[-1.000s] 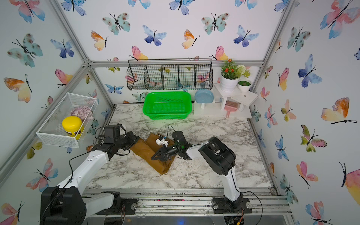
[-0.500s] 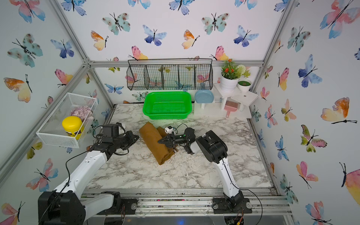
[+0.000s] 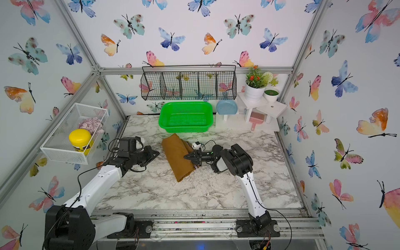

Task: Roll up the long pants
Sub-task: Roll the long pant at the center of the board.

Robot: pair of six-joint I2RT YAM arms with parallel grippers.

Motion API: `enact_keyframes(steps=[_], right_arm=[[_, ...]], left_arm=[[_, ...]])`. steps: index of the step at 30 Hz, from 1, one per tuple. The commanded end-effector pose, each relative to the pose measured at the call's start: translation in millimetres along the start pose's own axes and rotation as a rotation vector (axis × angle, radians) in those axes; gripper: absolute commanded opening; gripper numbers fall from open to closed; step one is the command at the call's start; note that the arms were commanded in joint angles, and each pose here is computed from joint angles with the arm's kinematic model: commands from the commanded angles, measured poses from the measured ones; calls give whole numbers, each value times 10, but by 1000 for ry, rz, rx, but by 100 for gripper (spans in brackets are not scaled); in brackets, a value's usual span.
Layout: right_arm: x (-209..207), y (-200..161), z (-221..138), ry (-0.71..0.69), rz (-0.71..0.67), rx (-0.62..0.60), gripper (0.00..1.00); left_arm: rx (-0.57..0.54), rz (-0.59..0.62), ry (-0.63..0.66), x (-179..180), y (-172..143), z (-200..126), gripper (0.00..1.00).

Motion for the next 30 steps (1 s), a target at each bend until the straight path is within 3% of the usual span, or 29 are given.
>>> enact_keyframes(steps=[1, 14, 26, 30], right_arm=[[-57, 81, -148, 18, -49, -54, 14], [-292, 244, -244, -89, -74, -79, 14], [-341, 286, -302, -78, -56, -73, 14], [-223, 286, -320, -77, -72, -75, 19]], left_arm=[[-11, 35, -37, -227, 25, 60, 0], [24, 93, -78, -634, 71, 734, 0], [68, 75, -26, -421, 45, 1464, 0], [112, 55, 28, -186, -65, 1689, 0]])
Point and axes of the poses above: each gripper's point midway between its finger pads, its own z axis out along the fingers, its own x axis along the line the jaws close on, y = z × x, the point moved 3 cm from there along -z, back along the fingers, and after that the axes turned 1 degree about -z, right-handed, at the moved point
